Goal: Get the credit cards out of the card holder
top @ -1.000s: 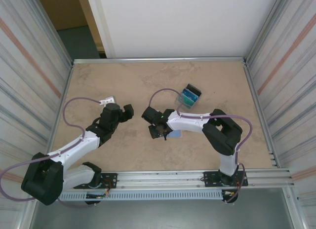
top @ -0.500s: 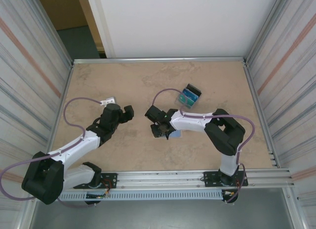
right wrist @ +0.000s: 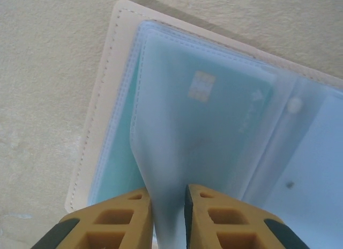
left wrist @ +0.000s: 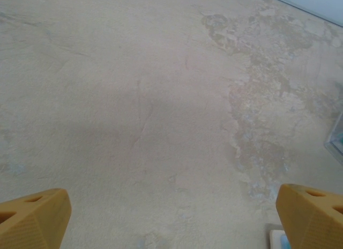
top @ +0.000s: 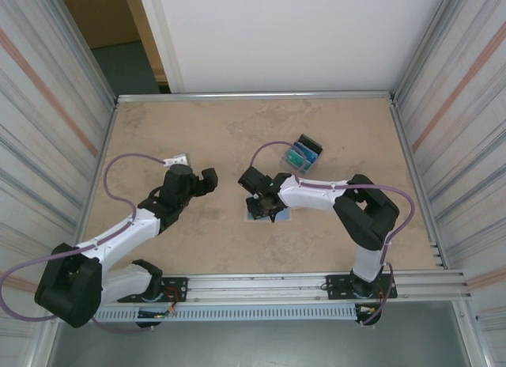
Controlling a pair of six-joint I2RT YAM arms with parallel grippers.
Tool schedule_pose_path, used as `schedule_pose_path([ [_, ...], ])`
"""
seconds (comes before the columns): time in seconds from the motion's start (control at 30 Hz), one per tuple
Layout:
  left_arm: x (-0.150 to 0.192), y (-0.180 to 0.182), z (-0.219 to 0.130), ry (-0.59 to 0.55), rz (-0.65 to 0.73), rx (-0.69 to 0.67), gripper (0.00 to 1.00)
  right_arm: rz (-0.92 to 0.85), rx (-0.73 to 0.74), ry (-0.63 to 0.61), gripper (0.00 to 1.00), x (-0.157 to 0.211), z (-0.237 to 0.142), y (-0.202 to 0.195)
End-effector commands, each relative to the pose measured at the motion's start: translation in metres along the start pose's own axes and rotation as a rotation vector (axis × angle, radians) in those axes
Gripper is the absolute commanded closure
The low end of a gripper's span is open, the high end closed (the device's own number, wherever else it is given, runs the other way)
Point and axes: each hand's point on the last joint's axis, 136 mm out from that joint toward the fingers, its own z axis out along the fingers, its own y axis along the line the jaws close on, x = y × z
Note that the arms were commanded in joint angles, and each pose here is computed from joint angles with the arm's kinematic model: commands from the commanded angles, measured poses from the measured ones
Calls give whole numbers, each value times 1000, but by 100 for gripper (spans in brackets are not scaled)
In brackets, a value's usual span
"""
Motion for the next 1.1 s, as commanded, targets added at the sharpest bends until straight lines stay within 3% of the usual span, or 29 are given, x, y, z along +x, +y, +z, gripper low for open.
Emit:
schedule_pose_path([
  [0.0, -16, -21, -1, -49, 34, 78, 1, 34, 54, -12, 76, 2, -13, -16],
  [0.53, 15, -76, 11, 42, 306, 142, 1, 164, 141, -56, 70, 7, -30, -65],
  [1.07, 80, -84, 21, 203, 570, 51, 1, 285, 176, -47, 72, 12, -33, -94],
])
